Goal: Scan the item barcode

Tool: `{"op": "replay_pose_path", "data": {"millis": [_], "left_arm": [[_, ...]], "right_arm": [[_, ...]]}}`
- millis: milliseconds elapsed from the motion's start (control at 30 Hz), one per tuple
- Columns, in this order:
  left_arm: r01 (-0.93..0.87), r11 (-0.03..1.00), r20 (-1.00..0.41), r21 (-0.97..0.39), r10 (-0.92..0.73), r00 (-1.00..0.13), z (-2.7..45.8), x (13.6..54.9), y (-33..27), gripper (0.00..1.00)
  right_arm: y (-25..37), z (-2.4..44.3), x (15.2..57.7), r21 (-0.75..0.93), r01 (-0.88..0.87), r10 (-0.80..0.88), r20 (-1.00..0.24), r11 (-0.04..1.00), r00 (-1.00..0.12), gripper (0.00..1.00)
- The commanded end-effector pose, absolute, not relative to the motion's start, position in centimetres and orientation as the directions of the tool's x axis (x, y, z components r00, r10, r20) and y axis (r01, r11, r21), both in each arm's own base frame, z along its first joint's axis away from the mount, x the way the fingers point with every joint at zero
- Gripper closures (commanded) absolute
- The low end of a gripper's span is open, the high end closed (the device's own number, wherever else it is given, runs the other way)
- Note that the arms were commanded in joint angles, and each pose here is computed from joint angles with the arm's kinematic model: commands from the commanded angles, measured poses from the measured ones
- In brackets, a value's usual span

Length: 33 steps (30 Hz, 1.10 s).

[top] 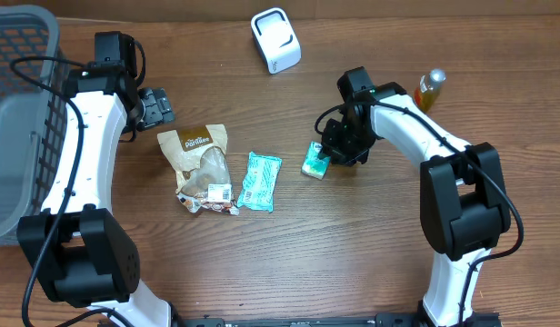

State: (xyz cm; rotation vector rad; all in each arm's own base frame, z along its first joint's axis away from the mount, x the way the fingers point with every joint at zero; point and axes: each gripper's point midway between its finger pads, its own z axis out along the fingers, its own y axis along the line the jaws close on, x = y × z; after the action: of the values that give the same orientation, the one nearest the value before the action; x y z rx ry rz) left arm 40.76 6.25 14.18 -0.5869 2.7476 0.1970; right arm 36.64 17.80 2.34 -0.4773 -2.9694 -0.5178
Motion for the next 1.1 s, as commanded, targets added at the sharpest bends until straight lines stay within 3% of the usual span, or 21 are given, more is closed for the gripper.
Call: {"op": "replay_pose_path", "data": {"millis": [0, 333, 400, 467, 600, 900, 1067], "left_arm": [[-0.414, 0.908, -0.366, 0.070, -0.362, -0.857, 15.1, 40.9, 6.2, 0.00], [-0.414, 0.908, -0.366, 0.070, -0.362, -0.857, 15.1, 40.9, 6.2, 0.00], [-0.414, 0.908, -0.366, 0.070, -0.362, -0.857, 15.1, 40.9, 6.2, 0.00], [-0.414, 0.908, -0.366, 0.071, -0.362, -0.857, 15.1, 40.9, 6.2, 0.00], [-0.414, 0.908, -0.366, 0.071, -0.362, -0.857, 15.1, 40.9, 6.2, 0.00], [-0.414, 0.908, -0.366, 0.071, -0.362, -0.857, 15.1, 40.9, 6.2, 0.00], [-0.414, 0.908, -0.366, 0.071, -0.362, -0.857, 15.1, 40.9, 6.2, 0.00]], "right_arm": [[17.7, 3.2, 36.6, 0.315, 0.335, 0.312, 0.124, 0.888, -0.942, 0.73], [17.3, 1.5, 35.6, 0.300, 0.340, 0.313, 0.135, 0.891, -0.940, 0.73], [17.3, 1.5, 35.6, 0.299, 0.341, 0.315, 0.134, 0.891, -0.940, 0.83], [17.2, 1.5, 35.7, 0.297, 0.345, 0.320, 0.130, 0.891, -0.938, 0.86], [15.7, 0.7, 35.9, 0.216, 0.397, 0.386, 0.092, 0.892, -0.918, 0.86], [15.3, -1.1, 34.9, 0.206, 0.420, 0.407, 0.104, 0.884, -0.908, 0.89], [15.2, -1.1, 34.9, 0.205, 0.419, 0.406, 0.105, 0.884, -0.908, 0.83]]}}
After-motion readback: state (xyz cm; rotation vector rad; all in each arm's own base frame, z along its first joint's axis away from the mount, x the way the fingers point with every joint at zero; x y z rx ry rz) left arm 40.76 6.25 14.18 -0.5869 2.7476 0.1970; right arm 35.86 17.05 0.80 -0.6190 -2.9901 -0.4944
